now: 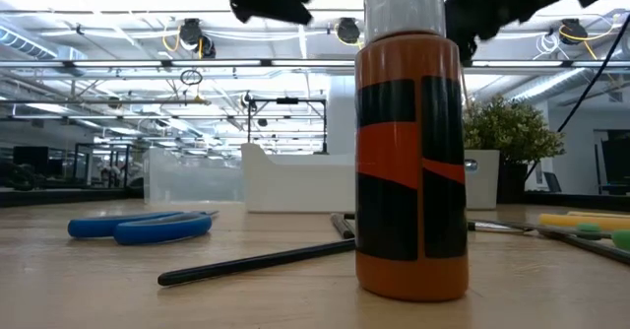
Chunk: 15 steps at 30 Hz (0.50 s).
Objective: Pick & Place Paint Supplies
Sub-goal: Put the orange paint bottle in the gray bin
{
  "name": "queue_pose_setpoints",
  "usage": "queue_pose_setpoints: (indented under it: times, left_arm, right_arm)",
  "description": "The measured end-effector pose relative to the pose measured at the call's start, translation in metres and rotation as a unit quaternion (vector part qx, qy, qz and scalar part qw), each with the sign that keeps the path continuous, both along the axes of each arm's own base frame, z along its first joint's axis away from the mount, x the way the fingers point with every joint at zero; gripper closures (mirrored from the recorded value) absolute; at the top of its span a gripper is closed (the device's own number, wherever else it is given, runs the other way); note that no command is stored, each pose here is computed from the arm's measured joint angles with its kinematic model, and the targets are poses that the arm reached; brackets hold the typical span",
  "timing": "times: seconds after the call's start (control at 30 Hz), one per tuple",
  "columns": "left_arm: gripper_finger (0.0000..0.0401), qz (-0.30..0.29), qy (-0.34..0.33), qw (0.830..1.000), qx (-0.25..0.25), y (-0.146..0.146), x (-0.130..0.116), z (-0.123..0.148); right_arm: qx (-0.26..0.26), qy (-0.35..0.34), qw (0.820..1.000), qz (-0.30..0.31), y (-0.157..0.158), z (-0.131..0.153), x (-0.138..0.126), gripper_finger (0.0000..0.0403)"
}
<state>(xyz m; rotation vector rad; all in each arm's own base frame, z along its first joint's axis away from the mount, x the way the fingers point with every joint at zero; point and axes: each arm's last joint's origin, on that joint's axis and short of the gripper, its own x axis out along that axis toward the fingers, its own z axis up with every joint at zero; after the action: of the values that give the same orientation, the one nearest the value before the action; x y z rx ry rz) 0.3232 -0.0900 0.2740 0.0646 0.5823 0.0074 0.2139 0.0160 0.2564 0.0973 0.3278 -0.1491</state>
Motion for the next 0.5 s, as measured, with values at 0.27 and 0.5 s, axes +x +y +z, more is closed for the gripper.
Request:
queue_pose_setpoints:
  times: [0.27,0.5]
  left_arm:
    - [0.0187,0.019,-0.054,0.998,0.006,-0.004,-0.057,0.000]
    - [0.0187,0.051,-0.101,0.993,-0.025,0.007,-0.090,-0.008]
  right_arm:
    - [-0.055,-0.034,0.986,0.156,0.064,0.020,0.004,0.0193]
    - [-0.114,0.006,0.967,0.230,0.123,0.023,0.033,0.0193]
